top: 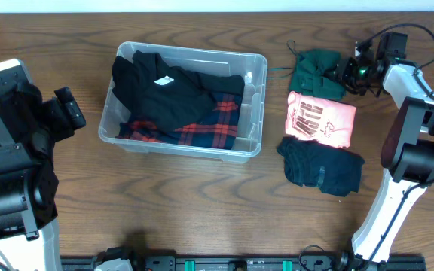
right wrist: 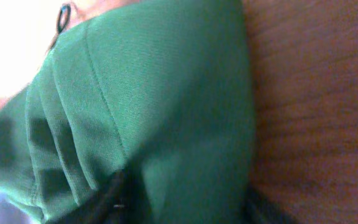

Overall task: Pack container
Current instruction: 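Grasp and lift the green garment with the right gripper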

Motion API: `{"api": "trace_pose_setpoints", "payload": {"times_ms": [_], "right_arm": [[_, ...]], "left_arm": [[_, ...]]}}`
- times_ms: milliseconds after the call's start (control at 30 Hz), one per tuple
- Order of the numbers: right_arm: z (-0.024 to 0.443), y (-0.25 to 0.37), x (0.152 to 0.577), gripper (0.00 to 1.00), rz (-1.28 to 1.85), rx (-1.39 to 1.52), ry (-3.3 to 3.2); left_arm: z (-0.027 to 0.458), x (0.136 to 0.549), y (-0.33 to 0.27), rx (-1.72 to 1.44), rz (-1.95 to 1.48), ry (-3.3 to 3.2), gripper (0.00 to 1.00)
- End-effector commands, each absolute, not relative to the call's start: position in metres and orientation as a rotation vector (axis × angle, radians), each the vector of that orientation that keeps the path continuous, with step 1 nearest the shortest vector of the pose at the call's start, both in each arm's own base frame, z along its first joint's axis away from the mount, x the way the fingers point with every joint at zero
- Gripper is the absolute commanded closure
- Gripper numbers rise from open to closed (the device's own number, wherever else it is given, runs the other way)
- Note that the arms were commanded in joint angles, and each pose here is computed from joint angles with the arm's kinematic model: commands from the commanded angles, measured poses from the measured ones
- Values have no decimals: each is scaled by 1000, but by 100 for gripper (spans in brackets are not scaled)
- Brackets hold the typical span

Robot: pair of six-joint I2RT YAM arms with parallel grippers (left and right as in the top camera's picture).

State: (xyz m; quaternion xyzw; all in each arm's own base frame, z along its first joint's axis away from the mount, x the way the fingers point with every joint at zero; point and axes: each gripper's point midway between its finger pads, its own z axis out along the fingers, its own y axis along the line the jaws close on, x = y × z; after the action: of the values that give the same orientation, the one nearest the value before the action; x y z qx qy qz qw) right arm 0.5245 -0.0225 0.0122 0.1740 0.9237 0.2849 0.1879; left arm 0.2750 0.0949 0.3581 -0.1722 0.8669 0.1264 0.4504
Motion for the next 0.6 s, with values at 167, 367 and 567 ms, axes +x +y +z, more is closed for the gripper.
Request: {"api": "trace_pose_setpoints", "payload": {"times_ms": [167, 367, 567], "right_arm": [[50, -3, 525, 99, 1085, 415, 2493], [185, 34, 512, 99, 1428, 100, 2187], [285, 79, 481, 99, 1449, -171, 2033]], "left_arm": [[357, 273, 98, -452, 323, 2142, 2], [357, 273, 98, -452, 323, 2142, 2], [357, 273, 98, -453, 322, 2142, 2]]}}
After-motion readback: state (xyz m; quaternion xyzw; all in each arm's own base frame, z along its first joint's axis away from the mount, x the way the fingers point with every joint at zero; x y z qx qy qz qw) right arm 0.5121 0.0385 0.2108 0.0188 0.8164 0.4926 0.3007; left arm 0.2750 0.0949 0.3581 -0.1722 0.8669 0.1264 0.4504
